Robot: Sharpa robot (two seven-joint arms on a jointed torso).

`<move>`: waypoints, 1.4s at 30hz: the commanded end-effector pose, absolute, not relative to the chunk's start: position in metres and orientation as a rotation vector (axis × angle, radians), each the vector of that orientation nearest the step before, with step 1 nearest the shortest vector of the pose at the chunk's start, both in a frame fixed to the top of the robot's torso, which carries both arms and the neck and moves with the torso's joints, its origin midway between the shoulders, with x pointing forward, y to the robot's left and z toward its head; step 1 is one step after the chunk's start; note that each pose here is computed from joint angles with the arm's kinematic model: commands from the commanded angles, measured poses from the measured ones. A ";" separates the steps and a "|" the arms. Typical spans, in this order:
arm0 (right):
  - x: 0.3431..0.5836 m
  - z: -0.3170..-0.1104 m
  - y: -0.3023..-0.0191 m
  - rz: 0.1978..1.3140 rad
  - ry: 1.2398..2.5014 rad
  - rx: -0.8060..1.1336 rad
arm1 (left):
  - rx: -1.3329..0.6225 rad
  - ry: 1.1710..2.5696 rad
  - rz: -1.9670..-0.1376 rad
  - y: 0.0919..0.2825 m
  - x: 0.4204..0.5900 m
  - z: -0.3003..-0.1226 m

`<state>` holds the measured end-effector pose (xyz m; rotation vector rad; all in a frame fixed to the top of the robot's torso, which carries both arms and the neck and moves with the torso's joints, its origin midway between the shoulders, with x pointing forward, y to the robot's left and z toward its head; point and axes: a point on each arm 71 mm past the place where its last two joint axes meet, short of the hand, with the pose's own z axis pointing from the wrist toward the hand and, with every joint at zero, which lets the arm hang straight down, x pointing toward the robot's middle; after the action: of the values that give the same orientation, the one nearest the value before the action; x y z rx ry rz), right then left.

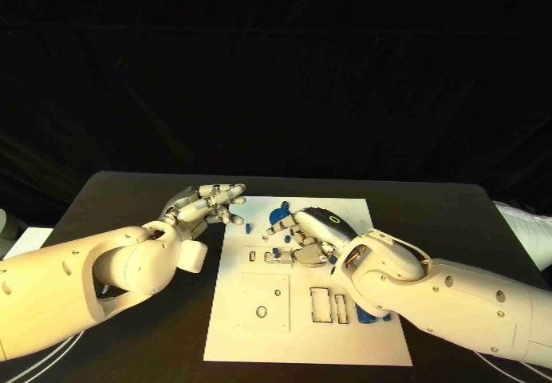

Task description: Assemble the parts on the task board

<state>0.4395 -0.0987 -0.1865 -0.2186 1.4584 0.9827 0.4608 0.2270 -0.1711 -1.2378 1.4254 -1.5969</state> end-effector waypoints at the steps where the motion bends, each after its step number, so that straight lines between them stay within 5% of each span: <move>1: 0.435 -0.170 -0.107 1.184 1.437 -0.164 | -1.154 1.537 -1.475 0.224 0.462 -0.176; 11: 0.464 -0.117 -0.198 1.153 1.475 0.159 | -0.870 2.101 -1.045 0.213 0.459 -0.200; 16: 0.477 -0.103 -0.243 1.069 1.438 0.292 | -0.683 2.253 -0.745 0.208 0.467 -0.200; 25: 0.483 -0.100 -0.274 0.993 1.428 0.368 | -0.418 2.270 -0.492 0.187 0.490 -0.188; 42: 0.487 -0.105 -0.277 0.954 1.453 0.374 | -0.244 2.277 -0.400 0.149 0.511 -0.181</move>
<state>0.4870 -0.2781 -0.1034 0.3727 1.4350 0.9563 0.5103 0.1488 -0.1798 -0.3242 2.2477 -0.4673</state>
